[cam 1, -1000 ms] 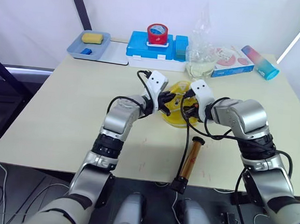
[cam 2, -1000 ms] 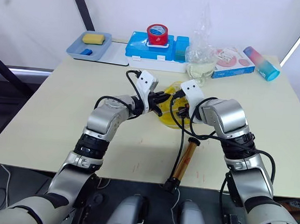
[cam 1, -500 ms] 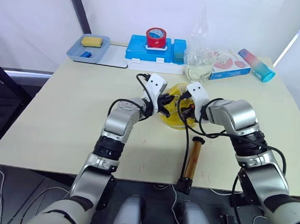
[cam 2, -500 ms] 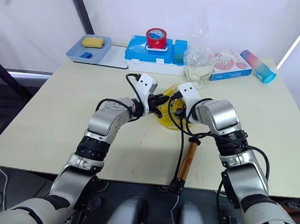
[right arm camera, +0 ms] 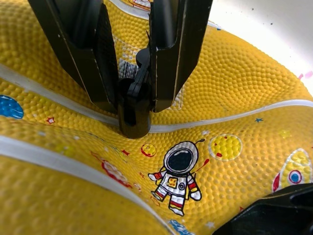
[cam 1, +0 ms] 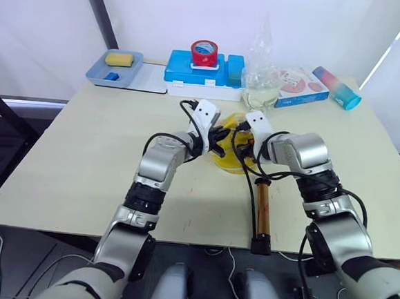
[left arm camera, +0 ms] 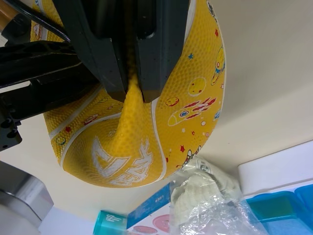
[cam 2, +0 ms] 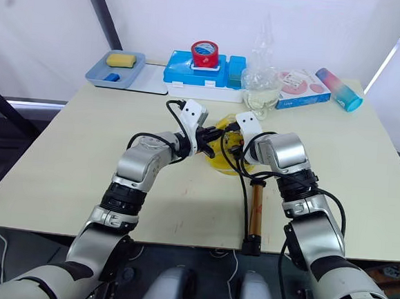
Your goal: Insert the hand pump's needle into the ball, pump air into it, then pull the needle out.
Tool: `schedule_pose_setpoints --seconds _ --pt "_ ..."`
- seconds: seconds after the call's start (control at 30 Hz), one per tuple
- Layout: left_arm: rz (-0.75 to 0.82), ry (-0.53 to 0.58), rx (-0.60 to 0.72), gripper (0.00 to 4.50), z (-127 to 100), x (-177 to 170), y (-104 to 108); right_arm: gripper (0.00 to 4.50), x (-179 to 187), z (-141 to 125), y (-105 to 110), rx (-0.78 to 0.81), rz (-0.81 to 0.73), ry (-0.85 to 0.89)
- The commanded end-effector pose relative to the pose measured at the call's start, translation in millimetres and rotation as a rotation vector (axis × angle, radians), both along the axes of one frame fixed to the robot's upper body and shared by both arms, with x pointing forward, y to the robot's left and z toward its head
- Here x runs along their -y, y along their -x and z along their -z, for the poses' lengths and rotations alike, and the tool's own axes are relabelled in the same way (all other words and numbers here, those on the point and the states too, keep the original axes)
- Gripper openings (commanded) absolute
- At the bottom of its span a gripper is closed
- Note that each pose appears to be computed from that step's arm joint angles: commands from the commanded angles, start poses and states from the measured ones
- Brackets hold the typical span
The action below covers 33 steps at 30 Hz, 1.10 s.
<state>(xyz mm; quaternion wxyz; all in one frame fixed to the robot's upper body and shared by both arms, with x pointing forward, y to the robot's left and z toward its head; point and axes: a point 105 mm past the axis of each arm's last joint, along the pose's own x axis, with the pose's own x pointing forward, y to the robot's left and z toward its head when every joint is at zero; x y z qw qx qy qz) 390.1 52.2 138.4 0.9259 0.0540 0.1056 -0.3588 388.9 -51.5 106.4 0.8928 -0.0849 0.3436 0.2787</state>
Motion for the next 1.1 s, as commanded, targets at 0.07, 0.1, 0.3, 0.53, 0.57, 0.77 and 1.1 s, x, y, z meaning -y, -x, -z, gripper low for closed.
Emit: schedule_pose_setpoints --seconds 0.07,0.1,0.3,0.53,0.57,0.77,1.1 --pt "0.151 0.016 -0.081 0.0 18 38 21 0.36 8 26 4 -0.055 0.046 0.057" --pt "0.15 0.015 -0.081 0.0 19 38 21 0.36 7 25 5 -0.05 0.042 0.053" --pt "0.146 0.012 -0.076 0.0 18 37 20 0.36 7 5 8 0.023 0.018 0.019" --pt "0.153 0.003 -0.07 0.0 17 37 19 0.36 11 -21 19 0.117 -0.027 0.001" --pt "0.156 0.002 -0.069 0.0 17 38 19 0.36 11 -22 21 0.116 -0.027 -0.003" --pt "0.173 -0.006 -0.063 0.0 18 40 20 0.36 17 -27 25 0.134 -0.018 -0.003" --pt "0.193 -0.015 -0.059 0.0 18 44 21 1.4 25 -30 29 0.171 -0.02 -0.035"
